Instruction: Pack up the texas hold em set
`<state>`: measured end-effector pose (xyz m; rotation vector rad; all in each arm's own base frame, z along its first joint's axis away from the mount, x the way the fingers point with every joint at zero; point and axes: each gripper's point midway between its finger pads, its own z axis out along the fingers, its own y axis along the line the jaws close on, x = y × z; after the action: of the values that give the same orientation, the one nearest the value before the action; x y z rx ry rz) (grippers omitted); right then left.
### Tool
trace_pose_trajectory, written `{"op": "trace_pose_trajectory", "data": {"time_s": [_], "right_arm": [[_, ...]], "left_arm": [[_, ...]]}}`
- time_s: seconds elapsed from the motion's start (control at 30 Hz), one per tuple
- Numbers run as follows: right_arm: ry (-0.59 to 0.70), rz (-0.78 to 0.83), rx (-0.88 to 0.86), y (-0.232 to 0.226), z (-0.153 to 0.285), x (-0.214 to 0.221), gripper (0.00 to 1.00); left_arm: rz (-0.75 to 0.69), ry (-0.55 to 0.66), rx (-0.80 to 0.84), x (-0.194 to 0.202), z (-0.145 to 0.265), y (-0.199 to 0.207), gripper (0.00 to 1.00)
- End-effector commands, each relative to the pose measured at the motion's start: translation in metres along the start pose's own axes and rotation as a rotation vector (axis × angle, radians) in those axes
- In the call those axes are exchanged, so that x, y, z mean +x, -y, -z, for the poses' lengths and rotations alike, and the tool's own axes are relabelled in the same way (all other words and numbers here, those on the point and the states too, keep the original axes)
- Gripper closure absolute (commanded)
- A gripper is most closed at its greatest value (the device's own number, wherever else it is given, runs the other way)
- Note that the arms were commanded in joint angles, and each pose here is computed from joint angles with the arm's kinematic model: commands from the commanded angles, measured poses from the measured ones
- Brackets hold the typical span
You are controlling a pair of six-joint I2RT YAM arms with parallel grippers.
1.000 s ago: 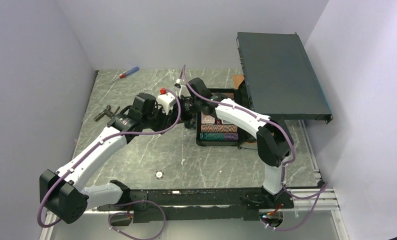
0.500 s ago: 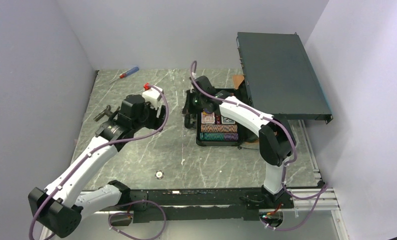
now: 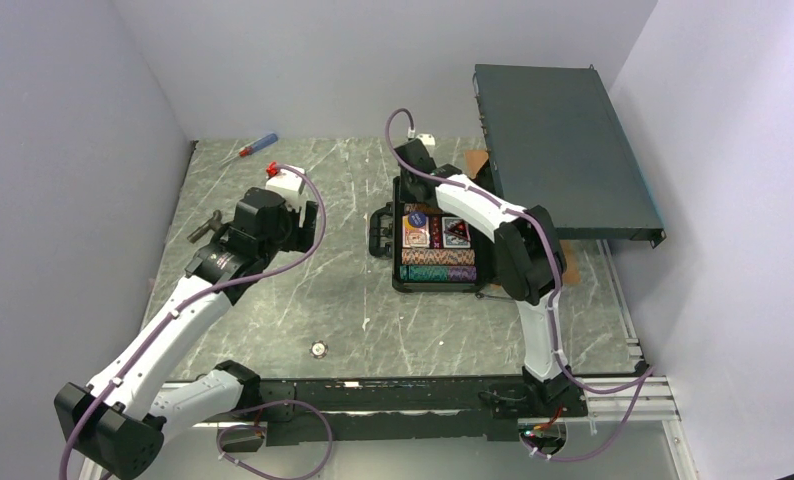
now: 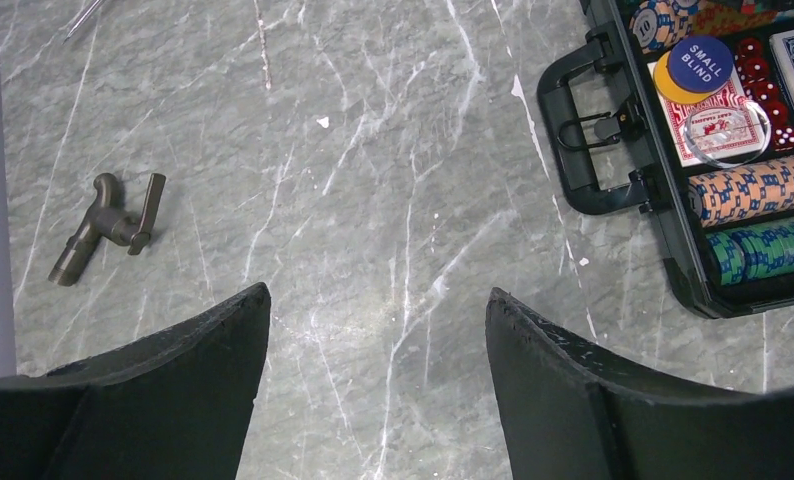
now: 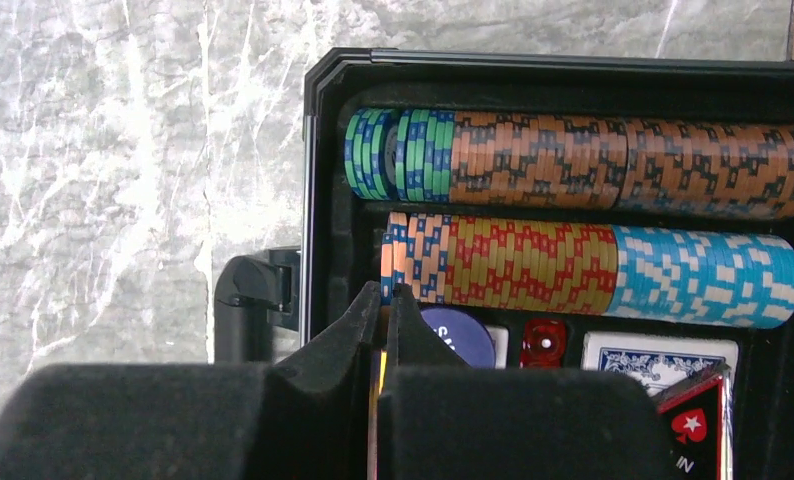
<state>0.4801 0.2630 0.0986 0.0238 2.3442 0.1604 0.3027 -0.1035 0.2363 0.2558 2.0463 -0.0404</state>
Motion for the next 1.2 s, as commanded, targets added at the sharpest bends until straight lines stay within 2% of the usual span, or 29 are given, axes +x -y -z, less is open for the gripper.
{"op": "trace_pose_trajectory", "data": {"time_s": [0.0,0.3,0.47,0.53,0.6,0.67,0.83,0.93,1.03,1.17], "right_arm": [[0.067,0.020,0.010,-0.006,0.004,-0.026,1.00],[0.049,0.001,0.011,-0.010,-0.011,-0.018,1.00],[0.034,0.008,-0.003,-0.014,-0.015,-0.016,0.95],[0.032,0.007,-0.005,-0.015,-0.014,-0.016,0.88],[0.032,0.010,-0.007,-0.015,-0.012,-0.018,0.75],[0.033,0.014,-0.010,-0.016,-0.007,-0.021,0.66],[0.074,0.017,-0.039,-0.015,0.025,-0.038,0.56],[0.096,0.021,-0.067,-0.010,0.053,-0.042,0.54],[0.108,0.028,-0.123,-0.007,0.081,-0.035,0.50],[0.112,0.029,-0.194,-0.001,0.109,-0.019,0.44]], "left_arm": [[0.017,0.022,-0.026,-0.007,-0.001,-0.004,0.19],[0.012,0.006,-0.012,-0.005,-0.004,0.000,0.19],[0.009,0.002,-0.012,-0.004,-0.005,0.000,0.19],[0.007,-0.001,-0.010,-0.003,-0.006,0.000,0.19],[0.006,-0.005,-0.010,-0.002,-0.007,0.001,0.19],[0.004,-0.014,-0.007,-0.001,-0.009,0.001,0.19],[0.017,-0.041,0.007,0.005,-0.011,0.006,0.19],[0.093,-0.137,0.019,0.017,-0.010,0.014,0.20],[0.188,-0.338,0.050,0.063,-0.002,0.029,0.23],[0.333,-0.514,0.120,0.120,0.017,0.057,0.25]]}}
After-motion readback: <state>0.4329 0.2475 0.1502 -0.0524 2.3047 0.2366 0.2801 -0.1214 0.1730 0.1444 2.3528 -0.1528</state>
